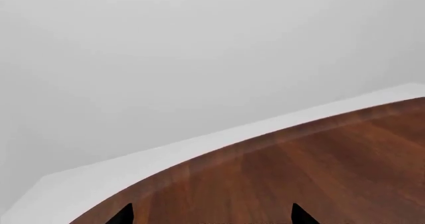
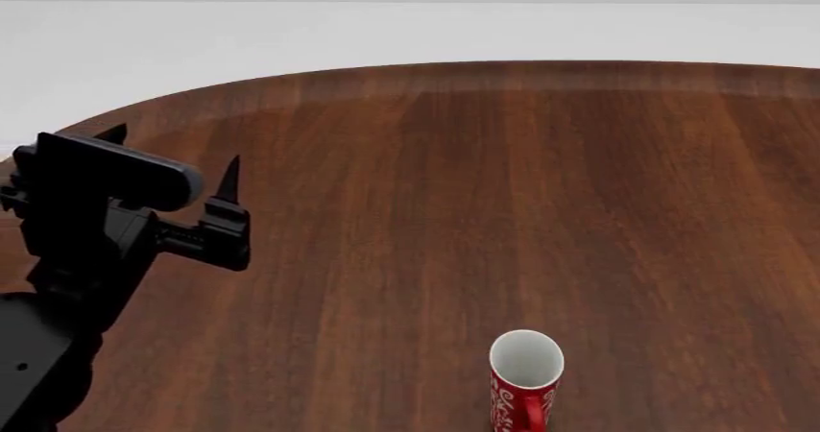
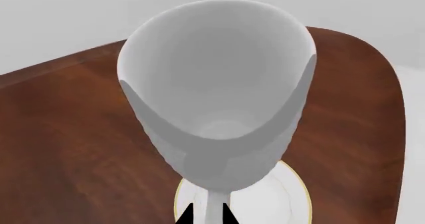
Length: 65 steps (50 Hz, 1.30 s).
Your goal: Put the white mug on the plate.
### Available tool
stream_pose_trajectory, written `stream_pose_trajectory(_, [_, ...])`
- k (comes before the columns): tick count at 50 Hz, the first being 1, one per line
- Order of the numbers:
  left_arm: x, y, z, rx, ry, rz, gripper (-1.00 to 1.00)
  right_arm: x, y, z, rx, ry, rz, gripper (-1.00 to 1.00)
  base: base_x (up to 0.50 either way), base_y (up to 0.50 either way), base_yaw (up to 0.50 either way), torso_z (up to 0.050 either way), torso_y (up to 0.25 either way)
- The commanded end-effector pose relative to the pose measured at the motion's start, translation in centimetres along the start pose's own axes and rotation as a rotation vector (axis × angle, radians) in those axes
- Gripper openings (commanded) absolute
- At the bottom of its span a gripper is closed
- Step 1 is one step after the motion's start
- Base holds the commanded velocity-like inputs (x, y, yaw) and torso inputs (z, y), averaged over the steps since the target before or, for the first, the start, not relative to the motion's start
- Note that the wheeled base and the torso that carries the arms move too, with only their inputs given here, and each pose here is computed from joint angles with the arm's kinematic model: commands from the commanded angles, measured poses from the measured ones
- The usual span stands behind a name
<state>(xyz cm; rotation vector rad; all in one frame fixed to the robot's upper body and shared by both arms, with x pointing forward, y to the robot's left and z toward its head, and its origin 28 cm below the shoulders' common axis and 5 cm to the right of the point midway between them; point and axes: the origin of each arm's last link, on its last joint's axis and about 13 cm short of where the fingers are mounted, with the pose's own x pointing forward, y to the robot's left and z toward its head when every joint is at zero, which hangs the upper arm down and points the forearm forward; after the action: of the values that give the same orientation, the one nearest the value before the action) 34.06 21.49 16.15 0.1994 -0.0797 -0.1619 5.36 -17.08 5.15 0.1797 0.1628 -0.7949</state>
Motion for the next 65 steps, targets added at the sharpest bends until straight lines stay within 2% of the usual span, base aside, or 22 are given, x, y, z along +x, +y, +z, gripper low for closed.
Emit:
stream_pose_trajectory(1, [0.1,-0.4,0.3,0.015,0.006,-0.005,1.00,1.1,-1.2,-1.4,0.047,0.004,-0.042,-1.00,0.00,0.00,0.00,0.000,0.000])
stream_pose_trajectory(17, [0.2,-1.0,0.7,0.036,0.010,-0.011,1.00,2.1,-1.6,-3.1,0.125,0.049,-0.050,-1.00,0.00,0.00,0.00,0.000,0.000])
stream_pose_trajectory(41, [0.1,-1.2,0.7,0.052,0.017,-0.013,1.00,3.1,-2.4,-4.6,0.158,0.075,-0.096,-1.00,0.00,0.00,0.00,0.000,0.000])
stream_pose_trajectory(57, [0.2,-1.3,0.6,0.055,0.023,-0.017,1.00,4.1,-2.3,-5.6,0.145,0.107,-0.108,-1.00,0.00,0.00,0.00,0.000,0.000])
stream_pose_trajectory(65, [0.0,-1.3,0.6,0.052,0.024,-0.016,1.00,4.7,-1.4,-6.0,0.111,0.140,-0.077,-1.00,0.00,0.00,0.00,0.000,0.000])
